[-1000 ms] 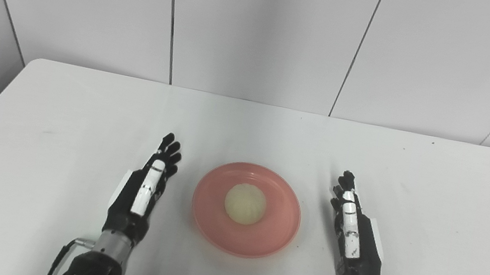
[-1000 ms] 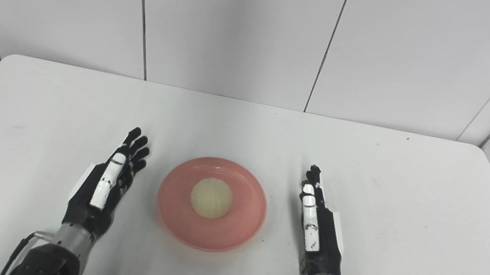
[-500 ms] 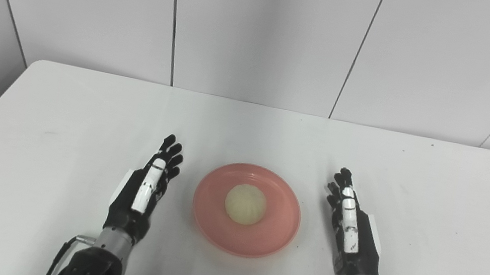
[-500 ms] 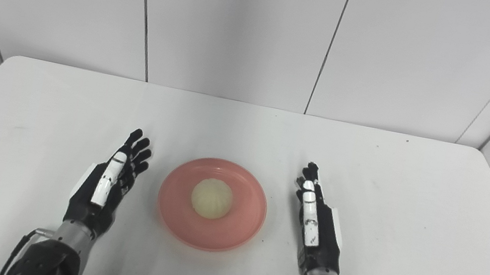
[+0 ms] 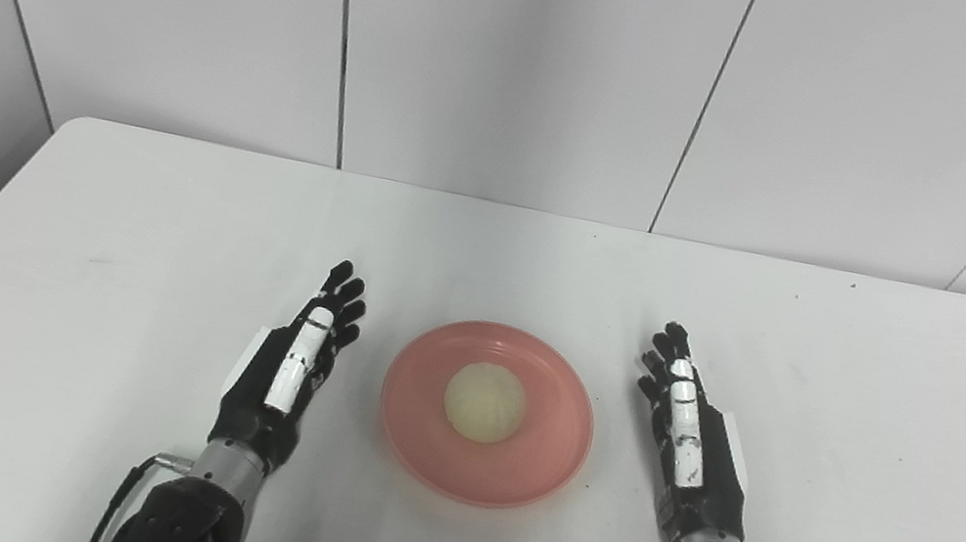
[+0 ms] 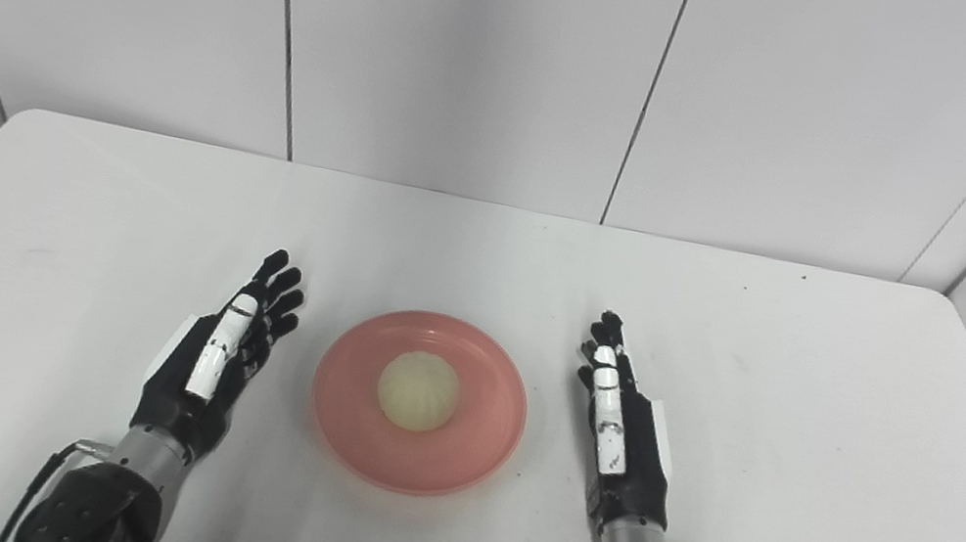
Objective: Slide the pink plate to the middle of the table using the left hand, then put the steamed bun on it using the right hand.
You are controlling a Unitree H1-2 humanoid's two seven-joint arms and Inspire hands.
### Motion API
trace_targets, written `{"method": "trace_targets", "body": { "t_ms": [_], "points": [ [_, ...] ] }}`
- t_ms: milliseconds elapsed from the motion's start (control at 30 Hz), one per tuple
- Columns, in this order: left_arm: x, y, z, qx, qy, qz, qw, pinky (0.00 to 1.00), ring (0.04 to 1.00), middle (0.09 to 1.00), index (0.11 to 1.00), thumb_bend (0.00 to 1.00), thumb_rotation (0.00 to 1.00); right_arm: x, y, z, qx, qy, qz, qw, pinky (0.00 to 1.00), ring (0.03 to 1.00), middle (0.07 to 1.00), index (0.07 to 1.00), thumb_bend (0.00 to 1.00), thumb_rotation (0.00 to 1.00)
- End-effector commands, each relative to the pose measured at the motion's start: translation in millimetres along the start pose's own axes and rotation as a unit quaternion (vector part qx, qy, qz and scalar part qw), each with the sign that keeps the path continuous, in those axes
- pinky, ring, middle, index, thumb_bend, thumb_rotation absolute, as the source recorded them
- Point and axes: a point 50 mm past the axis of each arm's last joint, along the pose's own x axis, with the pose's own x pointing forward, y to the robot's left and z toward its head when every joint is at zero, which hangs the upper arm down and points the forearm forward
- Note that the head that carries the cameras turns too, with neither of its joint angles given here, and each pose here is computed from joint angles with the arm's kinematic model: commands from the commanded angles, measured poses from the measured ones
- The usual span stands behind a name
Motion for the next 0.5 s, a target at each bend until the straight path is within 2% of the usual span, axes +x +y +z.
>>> {"method": "trace_targets", "body": {
  "t_ms": [0,467],
  "points": [
    [-6.1,1.5,-23.0,0.001,0.059,0.000,0.998,0.98,0.978,0.984,0.987,0.33,1.00,-5.9,1.1,-14.9,0.003,0.019,0.001,1.000,0.95,0.950,0.958,0.963,0.26,1.00],
    [-6.0,1.3,-23.0,0.001,0.063,-0.003,0.998,0.98,0.980,0.986,0.989,0.34,1.00,-6.7,3.6,-13.0,-0.003,0.021,0.006,1.000,0.95,0.954,0.962,0.968,0.24,1.00]
  ]
}}
